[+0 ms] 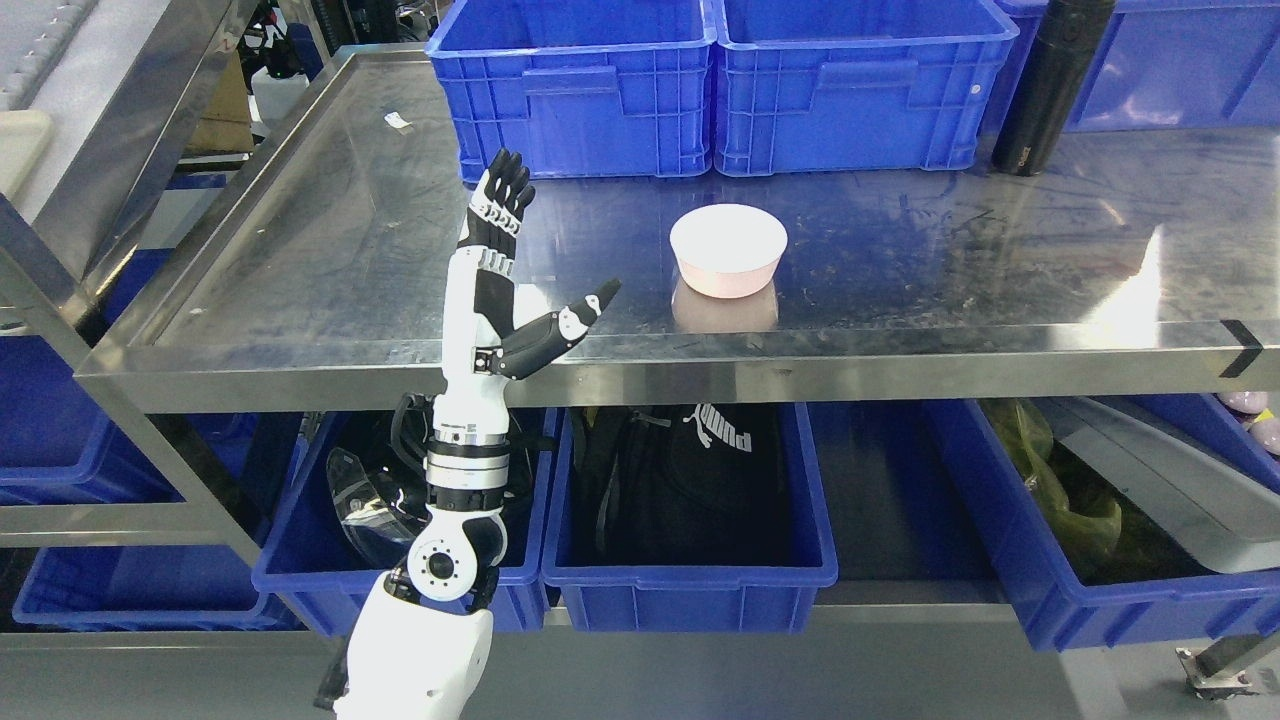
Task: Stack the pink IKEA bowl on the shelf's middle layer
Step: 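Raise the left hand and swing it toward the pink bowl on the shelf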
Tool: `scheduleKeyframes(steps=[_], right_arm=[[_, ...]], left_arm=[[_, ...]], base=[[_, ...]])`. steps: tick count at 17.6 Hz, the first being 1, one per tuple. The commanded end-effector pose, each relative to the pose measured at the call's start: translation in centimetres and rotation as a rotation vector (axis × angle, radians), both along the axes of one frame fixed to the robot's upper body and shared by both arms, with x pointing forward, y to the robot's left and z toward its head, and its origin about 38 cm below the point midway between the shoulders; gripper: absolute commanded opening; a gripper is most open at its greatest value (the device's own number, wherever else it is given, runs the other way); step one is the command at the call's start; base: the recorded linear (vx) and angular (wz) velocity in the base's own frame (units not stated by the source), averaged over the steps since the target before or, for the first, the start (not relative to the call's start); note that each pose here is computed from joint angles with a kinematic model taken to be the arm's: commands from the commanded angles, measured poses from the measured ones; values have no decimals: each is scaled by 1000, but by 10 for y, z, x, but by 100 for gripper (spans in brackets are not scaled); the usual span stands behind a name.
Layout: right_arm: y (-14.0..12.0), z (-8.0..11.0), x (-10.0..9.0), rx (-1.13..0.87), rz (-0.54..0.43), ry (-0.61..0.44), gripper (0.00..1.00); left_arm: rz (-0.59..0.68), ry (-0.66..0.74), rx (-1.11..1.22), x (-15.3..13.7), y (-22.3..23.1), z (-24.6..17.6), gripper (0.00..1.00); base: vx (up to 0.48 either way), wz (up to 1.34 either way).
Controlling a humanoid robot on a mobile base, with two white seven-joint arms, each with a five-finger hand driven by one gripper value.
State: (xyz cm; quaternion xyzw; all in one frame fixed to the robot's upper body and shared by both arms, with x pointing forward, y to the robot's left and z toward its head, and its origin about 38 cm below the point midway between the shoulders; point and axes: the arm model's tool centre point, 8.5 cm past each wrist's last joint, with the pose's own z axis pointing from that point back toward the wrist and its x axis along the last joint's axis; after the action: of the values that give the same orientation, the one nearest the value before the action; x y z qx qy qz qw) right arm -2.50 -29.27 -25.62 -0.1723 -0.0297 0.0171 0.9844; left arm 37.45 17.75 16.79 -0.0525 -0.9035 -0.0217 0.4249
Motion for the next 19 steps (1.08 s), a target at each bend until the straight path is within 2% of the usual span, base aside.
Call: scheduleKeyframes(steps=[1, 3, 5, 6, 7, 8, 10, 12, 14, 16, 19], right_arm=[[-11, 1, 6, -17, 6, -17, 100], [-11, 1, 6, -17, 6, -17, 100], [-11, 1, 6, -17, 8, -17, 100], [-11, 1, 6, -17, 6, -17, 100], [-11, 1, 6, -17, 6, -17, 100], [-11, 1, 6, -17, 8, -17, 100], [-11, 1, 6, -17, 6, -17, 100], [-11, 1, 6, -17, 6, -17, 100], [-11, 1, 6, -17, 8, -17, 100], [-11, 1, 6, -17, 6, -17, 100], [-11, 1, 6, -17, 8, -17, 100]], left_arm=[[9, -2, 16, -1, 8, 1, 100], [5, -21, 23, 0, 8, 5, 100], [-10, -91, 74, 13, 11, 30, 100], [-27, -125, 223, 21, 21, 43, 100], [-3, -136, 488, 32, 31, 54, 99], [45, -117, 653, 43, 36, 61, 99], [84, -116, 843, 63, 38, 91, 99], [15, -71, 1098, 82, 27, 116, 98], [-80, 4, 1294, 88, 18, 118, 98], [-76, 30, 1428, 90, 12, 110, 96], [-152, 17, 1419, 86, -21, 101, 96]], base=[[-14, -47], [-10, -32], [-12, -10], [0, 0], [0, 0], [0, 0], [0, 0], [0, 0], [0, 0], [0, 0], [0, 0]])
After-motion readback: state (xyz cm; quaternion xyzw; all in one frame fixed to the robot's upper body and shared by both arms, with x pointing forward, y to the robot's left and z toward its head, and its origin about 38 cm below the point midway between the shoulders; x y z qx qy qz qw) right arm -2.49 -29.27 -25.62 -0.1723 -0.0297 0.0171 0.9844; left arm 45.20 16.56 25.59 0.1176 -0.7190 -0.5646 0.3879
